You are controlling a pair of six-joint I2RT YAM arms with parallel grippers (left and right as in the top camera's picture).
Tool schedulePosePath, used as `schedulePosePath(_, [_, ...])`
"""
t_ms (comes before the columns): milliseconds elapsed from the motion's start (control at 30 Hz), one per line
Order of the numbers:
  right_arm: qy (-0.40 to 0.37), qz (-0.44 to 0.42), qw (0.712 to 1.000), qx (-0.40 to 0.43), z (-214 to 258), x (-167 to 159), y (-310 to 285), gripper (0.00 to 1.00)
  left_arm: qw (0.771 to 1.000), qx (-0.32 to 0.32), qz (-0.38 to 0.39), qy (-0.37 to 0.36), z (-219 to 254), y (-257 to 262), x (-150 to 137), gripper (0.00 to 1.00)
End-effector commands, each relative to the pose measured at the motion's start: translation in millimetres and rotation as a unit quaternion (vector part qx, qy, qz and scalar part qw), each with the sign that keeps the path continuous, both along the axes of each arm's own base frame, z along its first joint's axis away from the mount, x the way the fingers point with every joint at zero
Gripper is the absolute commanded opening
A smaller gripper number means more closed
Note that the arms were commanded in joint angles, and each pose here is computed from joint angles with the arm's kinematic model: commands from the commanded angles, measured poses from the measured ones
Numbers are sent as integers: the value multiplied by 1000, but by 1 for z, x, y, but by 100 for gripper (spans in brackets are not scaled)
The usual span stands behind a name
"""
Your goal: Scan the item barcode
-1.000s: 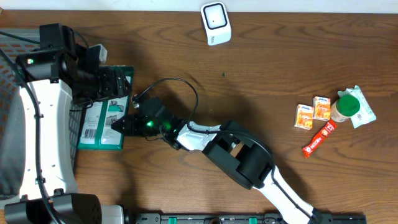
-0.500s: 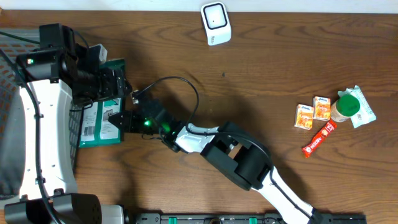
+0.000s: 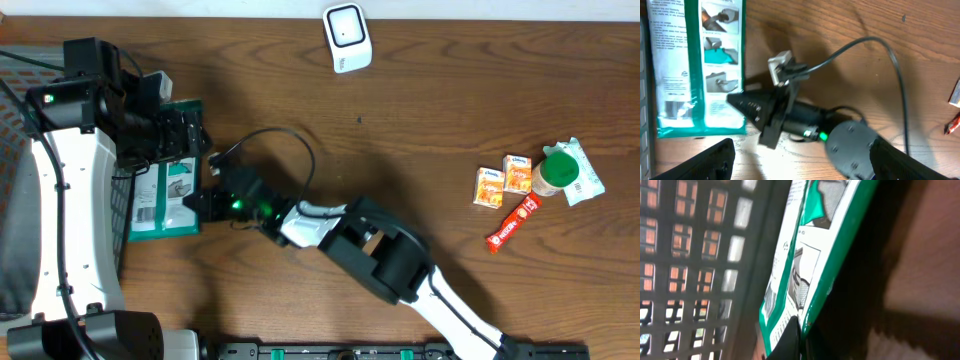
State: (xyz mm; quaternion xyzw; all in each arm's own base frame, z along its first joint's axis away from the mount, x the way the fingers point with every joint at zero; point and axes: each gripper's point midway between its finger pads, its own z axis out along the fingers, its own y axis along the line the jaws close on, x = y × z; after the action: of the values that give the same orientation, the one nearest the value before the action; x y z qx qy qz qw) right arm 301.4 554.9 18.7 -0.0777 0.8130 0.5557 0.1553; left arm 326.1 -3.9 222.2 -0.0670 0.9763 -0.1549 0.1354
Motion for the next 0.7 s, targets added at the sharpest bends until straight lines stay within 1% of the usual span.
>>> schedulePosePath(0, [13, 30, 998, -54, -7, 34, -50, 1, 1000, -3, 2, -4, 4, -1, -2, 87])
schedulePosePath(67, [29, 37, 995, -85, -4, 42, -73, 1, 1000, -2, 2, -4, 4, -1, -2, 87])
schedulePosePath(133, [20, 47, 990, -130, 4, 46, -99, 1, 1000, -2, 2, -4, 4, -1, -2, 87])
schedulePosePath(267, [-16, 102, 973, -206, 25, 33, -144, 1, 1000, -3, 2, -4, 4, -1, -2, 87])
schedulePosePath(333, [-50, 156, 957, -241, 39, 17, -170, 1, 1000, -3, 2, -4, 4, -1, -2, 87])
schedulePosePath(400, [-65, 191, 940, -275, 46, 4, -192, 1, 1000, -3, 2, -4, 4, -1, -2, 87])
schedulePosePath(533, [-61, 198, 901, -382, 46, -7, -241, 1, 1000, -3, 2, -4, 4, -1, -2, 87])
schedulePosePath(667, [-67, 222, 883, -408, 44, -15, -254, 1, 1000, -2, 2, -4, 4, -1, -2, 87])
